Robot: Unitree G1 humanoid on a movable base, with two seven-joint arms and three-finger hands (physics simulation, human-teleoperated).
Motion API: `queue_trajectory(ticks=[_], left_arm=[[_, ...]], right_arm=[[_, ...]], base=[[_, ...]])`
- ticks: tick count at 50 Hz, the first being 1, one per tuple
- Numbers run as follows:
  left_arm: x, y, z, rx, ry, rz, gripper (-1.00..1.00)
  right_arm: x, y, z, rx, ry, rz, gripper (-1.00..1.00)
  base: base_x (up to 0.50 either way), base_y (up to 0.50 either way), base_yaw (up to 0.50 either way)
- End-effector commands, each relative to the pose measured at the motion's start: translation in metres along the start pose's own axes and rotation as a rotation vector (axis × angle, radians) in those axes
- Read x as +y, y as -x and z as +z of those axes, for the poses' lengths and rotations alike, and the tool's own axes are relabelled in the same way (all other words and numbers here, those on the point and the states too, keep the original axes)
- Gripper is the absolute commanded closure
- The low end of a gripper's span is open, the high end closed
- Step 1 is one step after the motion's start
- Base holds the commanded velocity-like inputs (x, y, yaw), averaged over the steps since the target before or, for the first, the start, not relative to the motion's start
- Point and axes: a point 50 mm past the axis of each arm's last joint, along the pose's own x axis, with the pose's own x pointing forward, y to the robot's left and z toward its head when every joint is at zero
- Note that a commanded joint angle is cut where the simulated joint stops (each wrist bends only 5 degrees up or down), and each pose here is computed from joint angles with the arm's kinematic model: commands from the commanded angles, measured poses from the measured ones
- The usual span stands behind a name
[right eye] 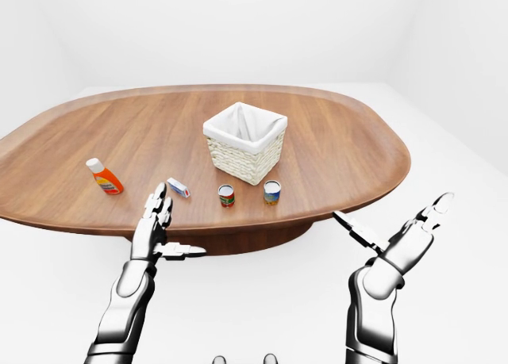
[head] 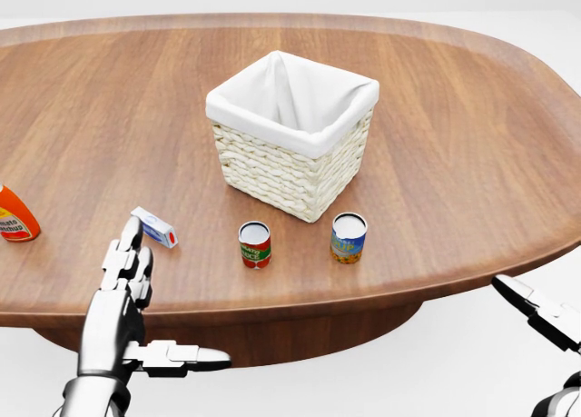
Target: Pick up the alphabet soup and the cream cheese box, and put them in the basket.
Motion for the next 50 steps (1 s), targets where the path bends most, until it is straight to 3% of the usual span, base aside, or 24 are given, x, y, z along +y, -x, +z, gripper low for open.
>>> queue_trajectory(ticks=[1,35,50], left_arm=[[0.0001,0.0002,0.0002,-0.004,-0.001,0.001,-1.00],[0.0004,-0.0023,-0.0046,0.004,-0.002,-0.001,-1.00],[0.0000,-0.0004,-0.0011,-0.010,-0.002,-0.002,-1.00]], right_arm=[[0.0000,-0.0004,-0.0007,0.013,-0.017,0.000,-1.00],[-0.0015,-0.0030,-0.0021,0.025,-0.018,-0.006,-1.00],[-0.0014,-0.0025,-0.0025,0.011,-0.009,-0.005,-1.00]], base=[[0.00,0.00,0.00],[0.00,0.00,0.00],[0.21,0.00,0.00]])
